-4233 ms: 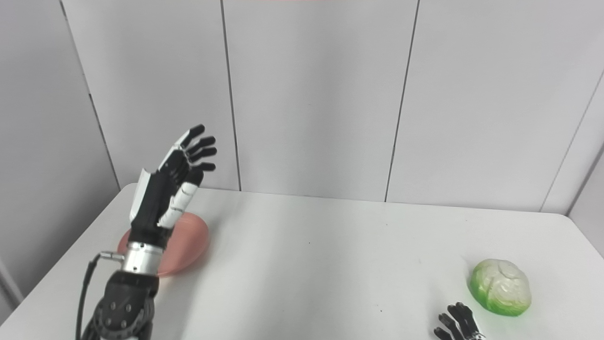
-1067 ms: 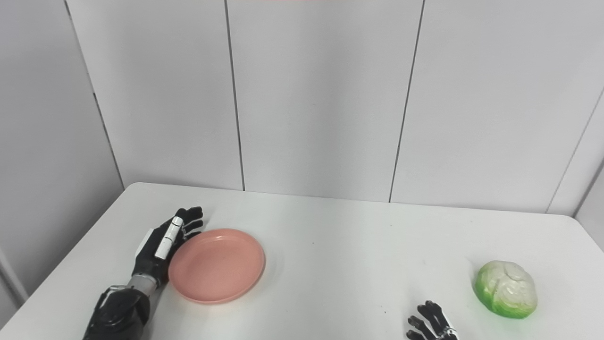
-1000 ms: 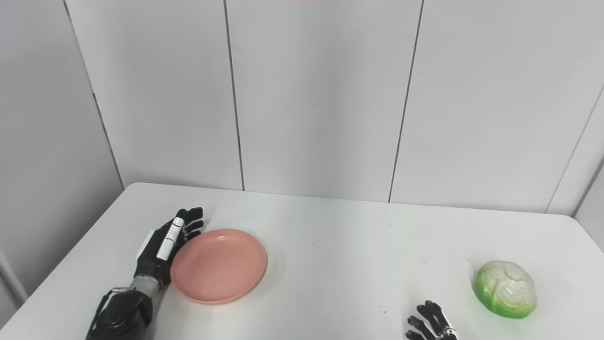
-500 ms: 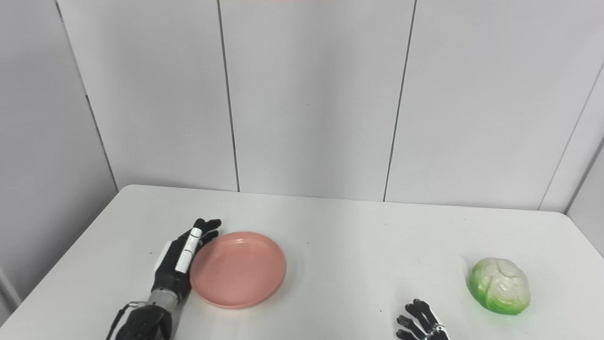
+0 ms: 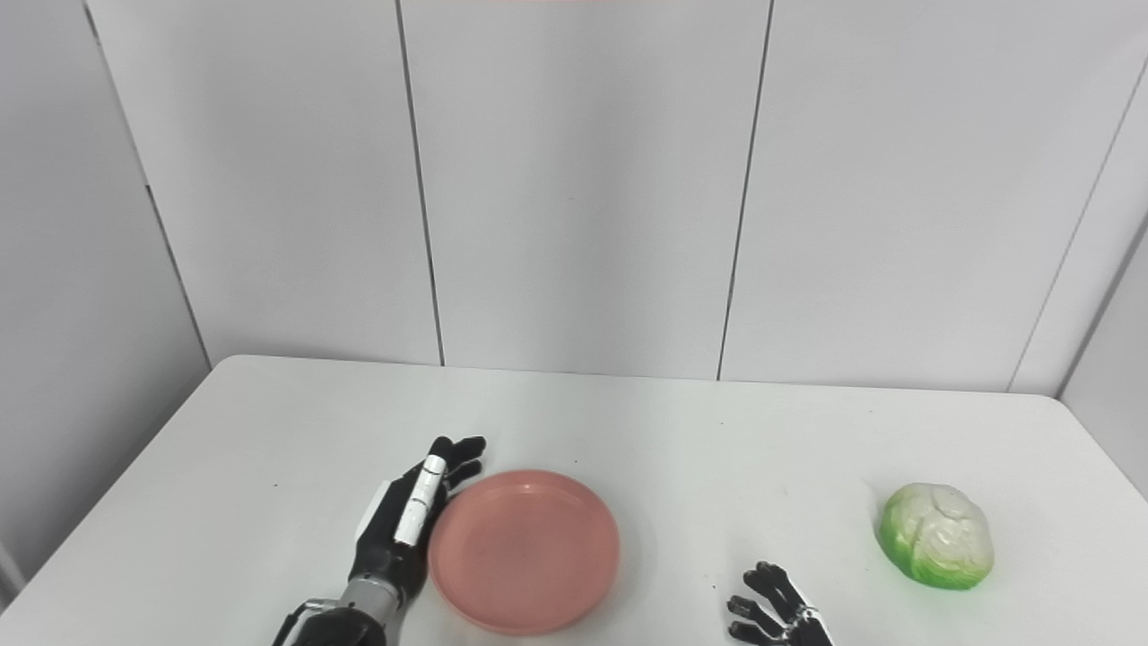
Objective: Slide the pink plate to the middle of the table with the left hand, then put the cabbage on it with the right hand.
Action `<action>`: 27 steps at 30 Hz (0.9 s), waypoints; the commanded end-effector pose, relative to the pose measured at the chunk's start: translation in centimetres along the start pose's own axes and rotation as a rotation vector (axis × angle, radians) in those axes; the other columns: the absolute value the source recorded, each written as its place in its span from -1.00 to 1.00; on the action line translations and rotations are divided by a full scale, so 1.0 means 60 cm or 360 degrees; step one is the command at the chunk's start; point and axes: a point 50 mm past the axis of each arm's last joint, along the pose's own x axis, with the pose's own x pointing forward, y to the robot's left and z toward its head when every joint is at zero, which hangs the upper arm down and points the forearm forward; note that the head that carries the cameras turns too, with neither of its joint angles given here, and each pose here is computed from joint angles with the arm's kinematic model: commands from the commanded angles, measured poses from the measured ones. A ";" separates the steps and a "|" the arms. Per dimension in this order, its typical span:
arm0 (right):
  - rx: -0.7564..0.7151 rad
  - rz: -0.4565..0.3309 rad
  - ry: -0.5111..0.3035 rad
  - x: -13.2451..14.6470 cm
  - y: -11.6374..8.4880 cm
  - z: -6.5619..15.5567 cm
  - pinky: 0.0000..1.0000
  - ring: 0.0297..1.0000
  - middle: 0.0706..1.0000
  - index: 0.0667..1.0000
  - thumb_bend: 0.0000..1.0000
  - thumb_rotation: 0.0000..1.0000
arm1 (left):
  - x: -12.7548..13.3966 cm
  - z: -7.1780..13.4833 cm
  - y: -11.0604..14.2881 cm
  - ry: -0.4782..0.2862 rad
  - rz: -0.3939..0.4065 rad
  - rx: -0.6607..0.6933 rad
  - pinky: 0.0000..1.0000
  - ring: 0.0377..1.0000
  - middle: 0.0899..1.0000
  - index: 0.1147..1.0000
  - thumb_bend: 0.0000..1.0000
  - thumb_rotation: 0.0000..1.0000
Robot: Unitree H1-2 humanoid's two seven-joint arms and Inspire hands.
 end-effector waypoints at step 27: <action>-0.0051 -0.0088 0.0104 -0.025 0.148 0.028 0.34 0.42 0.64 0.64 0.16 0.90 | -0.005 0.032 -0.012 0.0140 -0.0053 -0.0242 1.00 0.91 0.87 0.36 0.56 0.81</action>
